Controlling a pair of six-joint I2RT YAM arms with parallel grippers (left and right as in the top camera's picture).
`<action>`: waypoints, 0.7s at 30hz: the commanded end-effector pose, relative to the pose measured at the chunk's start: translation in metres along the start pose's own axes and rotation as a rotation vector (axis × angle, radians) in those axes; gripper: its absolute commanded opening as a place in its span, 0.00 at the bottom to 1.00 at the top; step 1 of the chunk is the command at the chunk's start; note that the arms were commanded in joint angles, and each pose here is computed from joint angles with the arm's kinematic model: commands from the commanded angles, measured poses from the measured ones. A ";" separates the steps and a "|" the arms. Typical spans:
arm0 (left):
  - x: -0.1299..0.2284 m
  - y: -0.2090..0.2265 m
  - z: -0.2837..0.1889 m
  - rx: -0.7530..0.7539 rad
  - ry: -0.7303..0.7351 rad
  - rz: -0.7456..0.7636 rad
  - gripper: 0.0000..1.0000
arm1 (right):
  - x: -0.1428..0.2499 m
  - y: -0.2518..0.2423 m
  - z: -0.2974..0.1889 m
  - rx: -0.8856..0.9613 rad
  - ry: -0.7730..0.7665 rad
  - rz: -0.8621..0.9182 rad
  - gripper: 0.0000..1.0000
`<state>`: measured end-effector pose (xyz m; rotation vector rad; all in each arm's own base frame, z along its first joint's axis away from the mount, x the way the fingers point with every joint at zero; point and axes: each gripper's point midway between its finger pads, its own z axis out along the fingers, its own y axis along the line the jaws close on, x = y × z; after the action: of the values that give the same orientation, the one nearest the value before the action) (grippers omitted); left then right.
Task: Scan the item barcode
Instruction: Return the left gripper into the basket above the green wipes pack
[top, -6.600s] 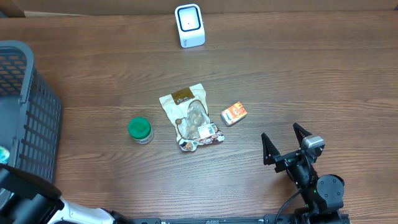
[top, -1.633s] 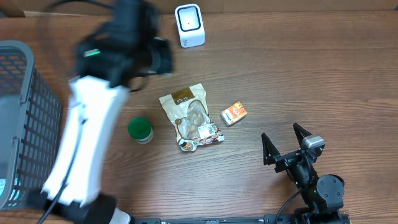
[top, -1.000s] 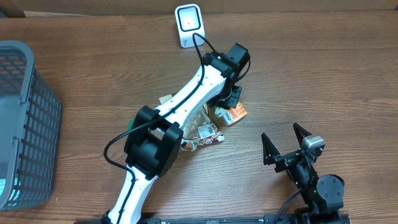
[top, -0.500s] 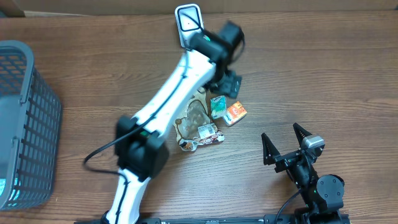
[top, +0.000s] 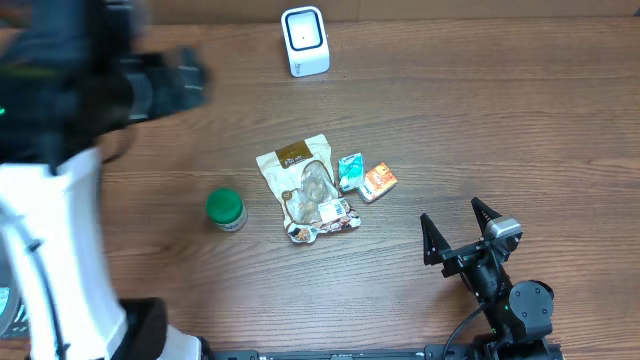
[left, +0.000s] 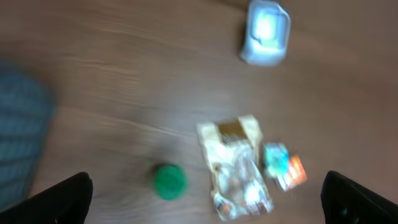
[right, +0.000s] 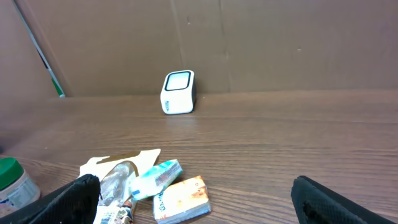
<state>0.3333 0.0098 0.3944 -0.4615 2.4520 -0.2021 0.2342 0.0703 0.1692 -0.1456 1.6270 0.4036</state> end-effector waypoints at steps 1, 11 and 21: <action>-0.011 0.057 -0.033 -0.064 -0.093 -0.148 1.00 | -0.004 0.002 -0.001 -0.010 -0.015 -0.007 1.00; 0.043 0.250 -0.033 -0.464 0.007 -0.736 1.00 | -0.004 0.002 -0.001 -0.010 -0.015 -0.007 1.00; 0.121 0.344 0.011 -0.682 0.204 -0.951 1.00 | -0.004 0.002 -0.001 -0.010 -0.015 -0.007 1.00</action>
<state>0.1712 0.2758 0.2494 -1.8698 2.2458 0.1655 0.2342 0.0703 0.1692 -0.1456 1.6270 0.4036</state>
